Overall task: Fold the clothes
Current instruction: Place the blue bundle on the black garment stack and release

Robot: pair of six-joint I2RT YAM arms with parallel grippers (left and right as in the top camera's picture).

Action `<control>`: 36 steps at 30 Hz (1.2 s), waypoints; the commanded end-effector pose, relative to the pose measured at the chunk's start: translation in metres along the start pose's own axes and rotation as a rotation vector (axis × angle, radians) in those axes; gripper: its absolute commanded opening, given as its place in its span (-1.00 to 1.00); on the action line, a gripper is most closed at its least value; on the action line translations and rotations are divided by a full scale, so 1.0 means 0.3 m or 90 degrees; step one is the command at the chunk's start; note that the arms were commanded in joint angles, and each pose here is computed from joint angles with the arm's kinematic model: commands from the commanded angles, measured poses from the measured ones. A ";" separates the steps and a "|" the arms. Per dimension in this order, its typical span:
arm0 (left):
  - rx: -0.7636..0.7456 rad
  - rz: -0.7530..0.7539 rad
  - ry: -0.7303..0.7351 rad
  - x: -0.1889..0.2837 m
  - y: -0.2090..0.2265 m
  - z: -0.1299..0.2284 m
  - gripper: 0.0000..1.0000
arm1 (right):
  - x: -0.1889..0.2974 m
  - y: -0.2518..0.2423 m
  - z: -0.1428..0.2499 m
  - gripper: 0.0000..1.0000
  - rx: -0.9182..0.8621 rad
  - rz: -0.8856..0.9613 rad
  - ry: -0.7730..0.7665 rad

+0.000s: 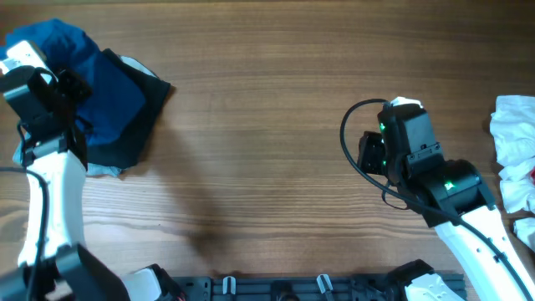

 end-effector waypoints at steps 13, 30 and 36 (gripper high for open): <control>0.183 -0.230 0.059 -0.053 0.487 0.119 1.00 | 0.002 -0.017 0.008 0.00 -0.015 0.020 0.008; 0.068 0.231 0.211 0.105 -0.287 0.153 1.00 | -0.023 0.014 0.021 0.44 -0.014 -0.012 0.042; -0.067 0.338 0.411 0.278 -0.554 0.396 1.00 | -0.118 0.115 0.002 0.82 -0.015 -0.093 0.080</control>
Point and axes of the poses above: each gripper's point midway between its finger pads, its own x axis back along the fingers, its own y axis along the line the jaws close on, z = x × y, the point moved 5 cm from there along x, back along the fingers, and after that the axes turned 6 degrees about -x, right-handed, at the moved point
